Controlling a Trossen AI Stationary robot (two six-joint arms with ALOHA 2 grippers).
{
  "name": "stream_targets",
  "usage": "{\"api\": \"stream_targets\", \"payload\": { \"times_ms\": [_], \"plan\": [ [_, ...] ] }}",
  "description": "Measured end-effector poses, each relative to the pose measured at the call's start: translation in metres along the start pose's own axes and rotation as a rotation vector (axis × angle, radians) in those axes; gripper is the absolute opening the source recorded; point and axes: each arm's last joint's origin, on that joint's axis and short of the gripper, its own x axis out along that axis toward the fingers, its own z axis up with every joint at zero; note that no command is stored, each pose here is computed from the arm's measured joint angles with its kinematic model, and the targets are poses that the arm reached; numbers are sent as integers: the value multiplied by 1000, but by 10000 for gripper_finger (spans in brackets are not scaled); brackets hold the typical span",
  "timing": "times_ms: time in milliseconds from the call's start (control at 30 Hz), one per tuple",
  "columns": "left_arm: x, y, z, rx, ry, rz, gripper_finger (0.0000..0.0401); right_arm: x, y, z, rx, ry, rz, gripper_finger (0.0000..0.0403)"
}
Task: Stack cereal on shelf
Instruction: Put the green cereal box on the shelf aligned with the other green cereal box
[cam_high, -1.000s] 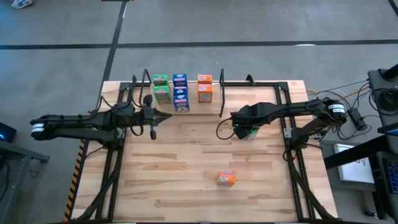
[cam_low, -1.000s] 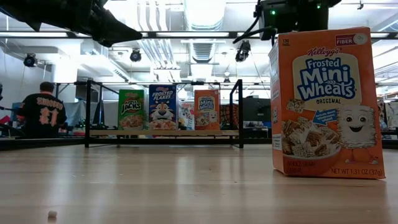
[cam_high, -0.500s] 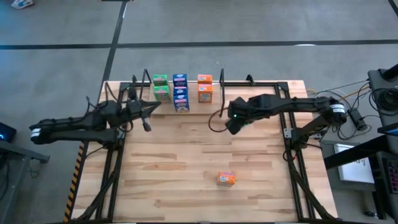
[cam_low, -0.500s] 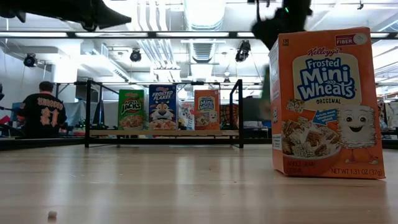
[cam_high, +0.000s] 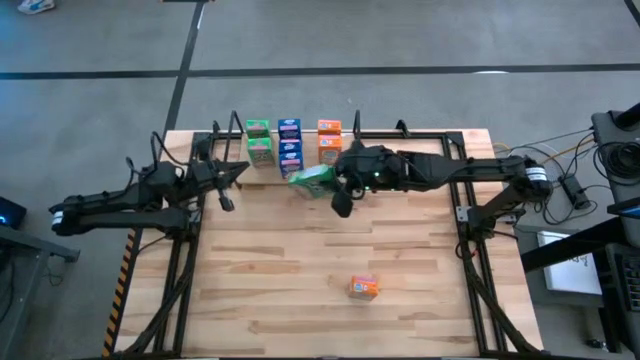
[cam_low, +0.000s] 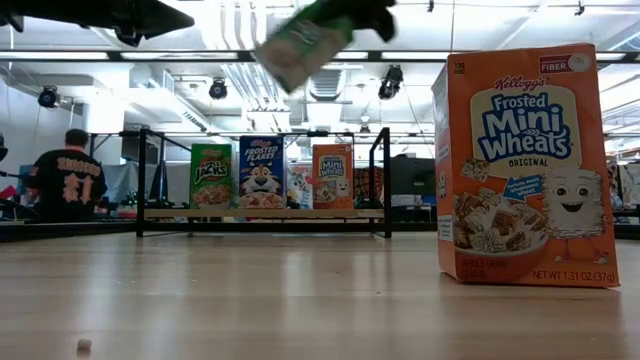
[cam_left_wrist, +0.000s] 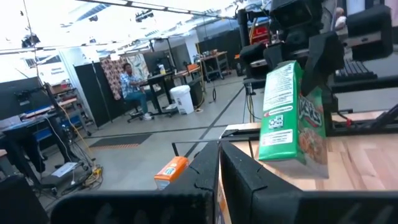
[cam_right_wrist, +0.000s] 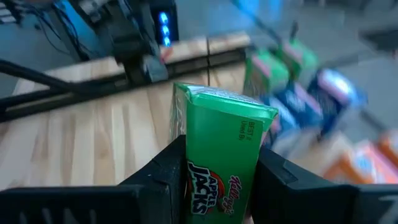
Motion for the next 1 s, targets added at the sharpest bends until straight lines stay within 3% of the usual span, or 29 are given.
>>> {"api": "stream_targets", "payload": {
  "times_ms": [200, 433, 633, 767, 1000],
  "plan": [
    [-3, 1, 1, -14, -10, 3, 0, 29, 6, 4, -142, -131, 11, 116],
    [-2, 0, -2, -44, 6, -9, 0, 60, 9, 0, -206, -91, 22, 115],
    [5, -10, -7, -57, 5, -208, 7, 82, 15, -13, -247, 34, 131, 114],
    [11, -17, -10, -52, 11, -350, 43, 90, 15, -20, -288, 116, 126, 114],
    [30, -27, -25, -45, 127, -387, 155, 94, 15, -24, -292, 150, 125, 114]
  ]
}}
